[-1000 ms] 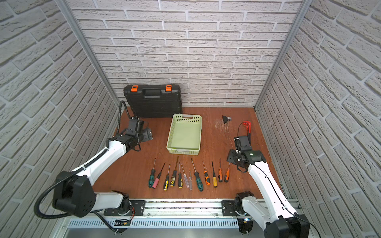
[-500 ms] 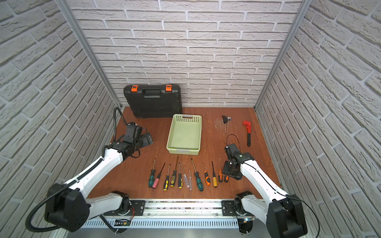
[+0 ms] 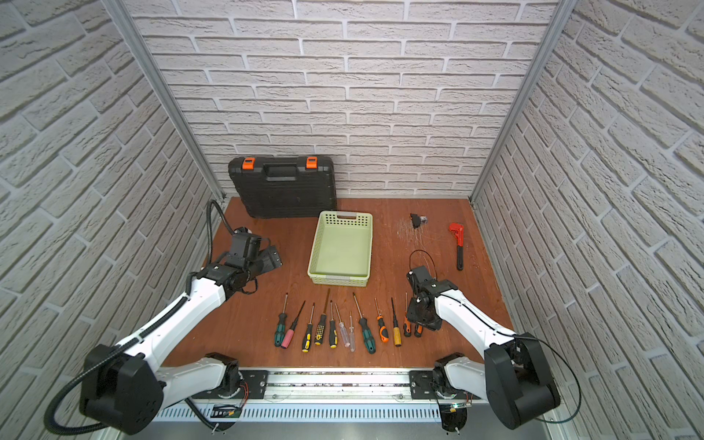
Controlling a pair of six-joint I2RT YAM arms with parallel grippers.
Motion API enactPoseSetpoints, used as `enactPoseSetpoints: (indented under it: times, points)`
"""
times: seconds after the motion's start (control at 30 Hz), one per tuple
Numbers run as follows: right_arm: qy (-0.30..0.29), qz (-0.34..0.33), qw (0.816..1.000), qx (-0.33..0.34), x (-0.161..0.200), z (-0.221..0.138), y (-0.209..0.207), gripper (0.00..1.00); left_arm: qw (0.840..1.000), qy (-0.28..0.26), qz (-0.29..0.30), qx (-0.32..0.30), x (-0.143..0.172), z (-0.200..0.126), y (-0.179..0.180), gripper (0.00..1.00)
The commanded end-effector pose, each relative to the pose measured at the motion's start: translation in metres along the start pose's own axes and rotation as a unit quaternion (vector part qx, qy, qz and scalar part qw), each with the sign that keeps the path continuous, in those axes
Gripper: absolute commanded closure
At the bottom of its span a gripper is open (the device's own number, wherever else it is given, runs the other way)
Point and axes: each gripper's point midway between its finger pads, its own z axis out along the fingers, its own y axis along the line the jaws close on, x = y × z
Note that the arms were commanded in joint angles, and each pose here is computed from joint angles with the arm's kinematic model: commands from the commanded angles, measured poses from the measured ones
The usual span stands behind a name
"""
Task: Put the screwdriver in the bin
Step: Pick up the screwdriver from the bottom-right of the table.
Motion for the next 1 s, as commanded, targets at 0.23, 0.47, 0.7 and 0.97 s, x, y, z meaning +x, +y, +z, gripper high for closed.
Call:
enactPoseSetpoints:
  times: [0.23,0.47,0.7,0.97]
  points:
    - [0.012,0.005,1.0,0.009,0.005,0.015,-0.001,0.6,1.0,-0.019,-0.001,0.0,-0.006,0.0,0.0,0.02]
    - [0.02,0.008,1.0,0.011,0.008,0.02,-0.001,0.68,1.0,-0.024,-0.001,-0.001,-0.01,-0.001,0.001,0.02]
    - [0.013,0.009,1.0,0.014,0.004,0.016,-0.001,0.93,0.999,-0.04,0.0,-0.004,-0.021,-0.009,0.005,0.02]
    - [-0.06,0.0,0.998,-0.004,-0.024,-0.025,0.003,0.94,0.998,-0.065,0.009,-0.019,-0.044,-0.028,0.022,0.02]
